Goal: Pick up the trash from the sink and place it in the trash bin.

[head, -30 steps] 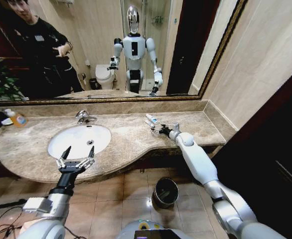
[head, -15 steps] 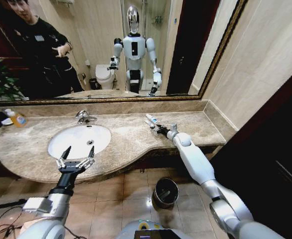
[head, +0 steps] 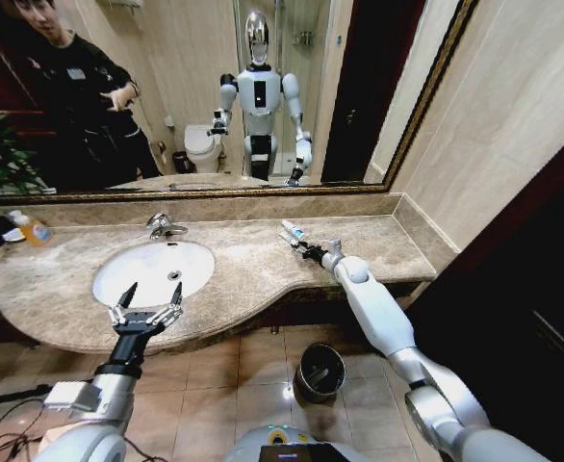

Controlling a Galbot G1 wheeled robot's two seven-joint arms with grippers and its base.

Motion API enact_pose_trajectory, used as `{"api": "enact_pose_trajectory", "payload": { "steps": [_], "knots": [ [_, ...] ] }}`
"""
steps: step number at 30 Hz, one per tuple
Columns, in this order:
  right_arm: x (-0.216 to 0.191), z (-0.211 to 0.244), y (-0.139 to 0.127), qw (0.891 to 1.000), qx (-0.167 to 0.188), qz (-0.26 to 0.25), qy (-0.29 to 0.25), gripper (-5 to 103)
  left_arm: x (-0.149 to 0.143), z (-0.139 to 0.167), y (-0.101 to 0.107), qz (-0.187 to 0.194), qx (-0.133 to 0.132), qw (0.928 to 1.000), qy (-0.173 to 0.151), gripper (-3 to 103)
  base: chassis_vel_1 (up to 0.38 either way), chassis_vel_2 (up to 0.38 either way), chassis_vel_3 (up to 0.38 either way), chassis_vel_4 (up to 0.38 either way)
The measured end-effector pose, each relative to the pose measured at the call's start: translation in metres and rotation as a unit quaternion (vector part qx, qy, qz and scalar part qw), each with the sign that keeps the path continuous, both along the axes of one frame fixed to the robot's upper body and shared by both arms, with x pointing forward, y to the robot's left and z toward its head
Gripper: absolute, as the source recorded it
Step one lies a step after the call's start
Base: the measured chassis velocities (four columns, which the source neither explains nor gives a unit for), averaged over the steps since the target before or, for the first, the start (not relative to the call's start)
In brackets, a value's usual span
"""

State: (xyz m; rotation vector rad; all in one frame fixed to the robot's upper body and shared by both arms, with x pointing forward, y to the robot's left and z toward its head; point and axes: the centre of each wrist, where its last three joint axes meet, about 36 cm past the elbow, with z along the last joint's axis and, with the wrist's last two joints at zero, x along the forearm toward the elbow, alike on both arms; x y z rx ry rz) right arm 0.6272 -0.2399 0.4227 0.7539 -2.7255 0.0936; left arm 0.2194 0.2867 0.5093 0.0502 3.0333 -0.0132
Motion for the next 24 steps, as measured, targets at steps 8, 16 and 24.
{"api": "enact_pose_trajectory", "payload": {
  "steps": [8, 16, 24],
  "knots": [
    [-0.001, 0.005, 0.0, 1.0, -0.001, -0.001, -0.006, 16, 0.0, 0.0, 0.0, 0.0, 0.0, 1.0, 0.0, 100, 0.0, 0.0, 0.0, 0.0],
    [-0.009, 0.008, 0.001, 1.0, -0.001, -0.005, -0.016, 16, 0.0, 0.0, 0.0, 0.0, 0.0, 1.0, 0.0, 100, 0.0, 0.0, 0.0, 0.0],
    [-0.033, 0.035, -0.002, 0.999, 0.011, -0.005, -0.039, 16, 0.0, 0.0, 0.0, 0.0, 0.0, 1.0, 0.0, 100, 0.0, 0.0, 0.0, 0.0]
  ]
}}
